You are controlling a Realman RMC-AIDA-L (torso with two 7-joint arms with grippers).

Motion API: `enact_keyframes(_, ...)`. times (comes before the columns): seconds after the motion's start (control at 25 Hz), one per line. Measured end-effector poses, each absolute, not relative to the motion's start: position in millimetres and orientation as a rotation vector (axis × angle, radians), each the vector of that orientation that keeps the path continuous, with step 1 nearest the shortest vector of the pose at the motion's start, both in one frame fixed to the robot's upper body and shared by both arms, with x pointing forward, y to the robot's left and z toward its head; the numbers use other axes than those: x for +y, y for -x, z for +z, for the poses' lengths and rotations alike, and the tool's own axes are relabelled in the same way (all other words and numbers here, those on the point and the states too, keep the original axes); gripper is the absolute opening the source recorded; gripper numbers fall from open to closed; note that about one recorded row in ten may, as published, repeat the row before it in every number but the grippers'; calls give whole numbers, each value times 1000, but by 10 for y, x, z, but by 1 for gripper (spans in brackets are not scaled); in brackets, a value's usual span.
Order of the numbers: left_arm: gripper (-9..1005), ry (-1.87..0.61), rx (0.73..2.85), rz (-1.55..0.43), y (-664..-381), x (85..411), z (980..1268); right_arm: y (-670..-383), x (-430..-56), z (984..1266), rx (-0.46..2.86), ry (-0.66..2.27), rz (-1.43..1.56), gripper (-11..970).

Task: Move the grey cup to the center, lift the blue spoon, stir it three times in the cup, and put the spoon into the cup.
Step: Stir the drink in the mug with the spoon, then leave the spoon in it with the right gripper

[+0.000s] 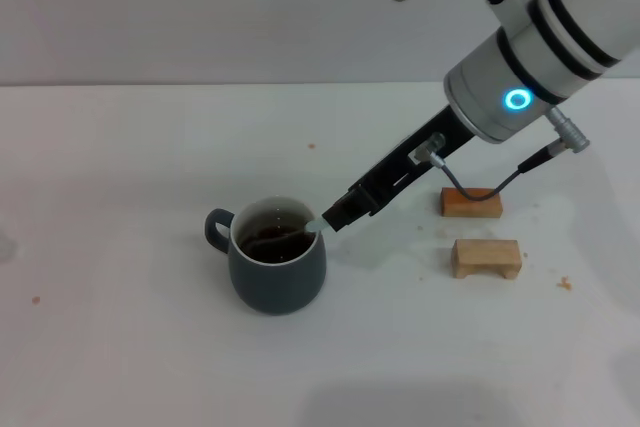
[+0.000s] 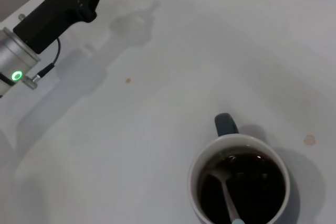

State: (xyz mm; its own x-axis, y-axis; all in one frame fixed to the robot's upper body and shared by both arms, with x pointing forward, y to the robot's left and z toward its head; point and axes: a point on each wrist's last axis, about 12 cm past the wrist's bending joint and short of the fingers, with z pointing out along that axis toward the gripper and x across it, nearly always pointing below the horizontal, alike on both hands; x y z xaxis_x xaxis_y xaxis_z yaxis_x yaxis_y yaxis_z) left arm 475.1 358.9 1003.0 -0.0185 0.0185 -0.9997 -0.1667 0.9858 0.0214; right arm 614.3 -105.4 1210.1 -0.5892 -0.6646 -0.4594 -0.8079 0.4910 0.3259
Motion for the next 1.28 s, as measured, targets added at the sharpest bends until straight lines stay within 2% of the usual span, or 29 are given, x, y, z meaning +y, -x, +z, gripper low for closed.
enact_keyframes(0.8,0,115,1579,154,-4725,3620,10034,-6182,-975,12124,2484,1226,752,159)
enact_keyframes(1.28,0,111,1574,154,-4723,3613,10038,-6199,-1081,12075,2538,1181,714,158)
